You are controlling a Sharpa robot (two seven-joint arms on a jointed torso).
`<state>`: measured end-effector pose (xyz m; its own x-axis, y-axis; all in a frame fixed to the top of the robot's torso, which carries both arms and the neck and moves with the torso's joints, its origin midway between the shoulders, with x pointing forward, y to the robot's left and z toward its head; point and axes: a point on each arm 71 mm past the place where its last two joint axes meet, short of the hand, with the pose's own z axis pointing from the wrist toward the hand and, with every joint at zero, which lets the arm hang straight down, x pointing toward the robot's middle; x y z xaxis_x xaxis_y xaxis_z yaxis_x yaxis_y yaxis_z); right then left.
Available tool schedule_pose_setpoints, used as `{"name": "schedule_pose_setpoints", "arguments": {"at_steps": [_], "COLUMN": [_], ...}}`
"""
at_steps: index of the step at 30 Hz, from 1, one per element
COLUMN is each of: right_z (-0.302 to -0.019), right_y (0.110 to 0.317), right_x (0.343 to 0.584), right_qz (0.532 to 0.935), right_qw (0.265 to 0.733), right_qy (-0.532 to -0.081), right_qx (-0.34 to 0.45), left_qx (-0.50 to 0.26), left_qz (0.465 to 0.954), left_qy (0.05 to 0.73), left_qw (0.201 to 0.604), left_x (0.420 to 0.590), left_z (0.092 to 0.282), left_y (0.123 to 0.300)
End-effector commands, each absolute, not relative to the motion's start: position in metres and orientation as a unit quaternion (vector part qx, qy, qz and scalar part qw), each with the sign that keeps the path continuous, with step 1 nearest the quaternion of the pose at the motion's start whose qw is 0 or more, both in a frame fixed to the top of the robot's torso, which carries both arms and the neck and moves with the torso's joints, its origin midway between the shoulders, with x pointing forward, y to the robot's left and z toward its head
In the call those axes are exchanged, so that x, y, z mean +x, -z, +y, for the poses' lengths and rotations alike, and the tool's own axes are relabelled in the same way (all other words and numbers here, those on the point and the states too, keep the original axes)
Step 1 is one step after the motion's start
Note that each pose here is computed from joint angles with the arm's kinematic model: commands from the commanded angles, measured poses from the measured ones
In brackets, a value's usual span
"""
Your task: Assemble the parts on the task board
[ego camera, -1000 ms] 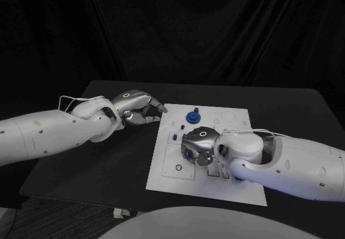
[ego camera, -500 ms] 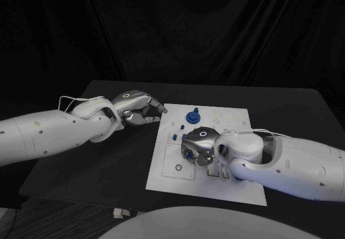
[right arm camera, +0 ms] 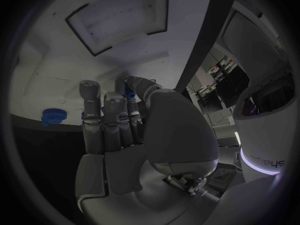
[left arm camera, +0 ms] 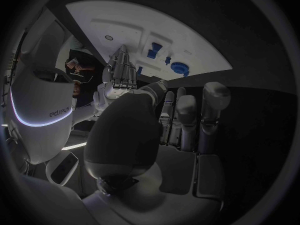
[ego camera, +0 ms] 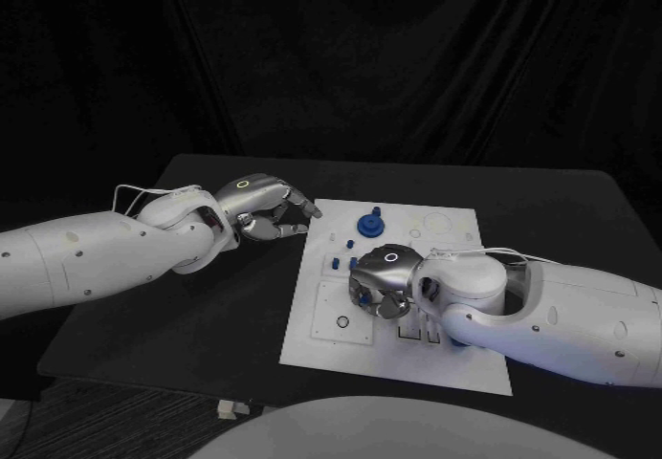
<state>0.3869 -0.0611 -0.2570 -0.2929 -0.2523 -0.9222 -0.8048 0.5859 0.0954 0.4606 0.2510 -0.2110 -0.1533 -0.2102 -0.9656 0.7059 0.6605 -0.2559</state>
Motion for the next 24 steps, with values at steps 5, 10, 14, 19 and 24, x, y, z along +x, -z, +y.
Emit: {"name": "schedule_pose_setpoints", "arguments": {"at_steps": [5,10,14,19,24], "right_z": [-0.0619,-0.0616,-0.0612,-0.061,-0.0614], "right_y": [0.2583,0.2582,0.2581,0.2582,0.2581], "right_x": [0.386,0.3859,0.386,0.3862,0.3863], "right_qz": [0.754,0.753,0.752,0.752,0.752], "right_qw": [0.476,0.476,0.476,0.477,0.477], "right_qy": [-0.284,-0.286,-0.287,-0.287,-0.287], "right_qx": [-0.353,-0.354,-0.354,-0.353,-0.353], "left_qx": [0.187,0.187,0.187,0.187,0.187], "left_qz": [0.664,0.665,0.665,0.665,0.665], "left_qy": [0.374,0.374,0.374,0.373,0.373], "left_qw": [0.62,0.619,0.619,0.619,0.619], "left_x": [0.4597,0.4597,0.4597,0.4597,0.4597], "left_z": [0.2495,0.2494,0.2494,0.2495,0.2497], "left_y": [0.2117,0.2119,0.2121,0.2123,0.2124]}}
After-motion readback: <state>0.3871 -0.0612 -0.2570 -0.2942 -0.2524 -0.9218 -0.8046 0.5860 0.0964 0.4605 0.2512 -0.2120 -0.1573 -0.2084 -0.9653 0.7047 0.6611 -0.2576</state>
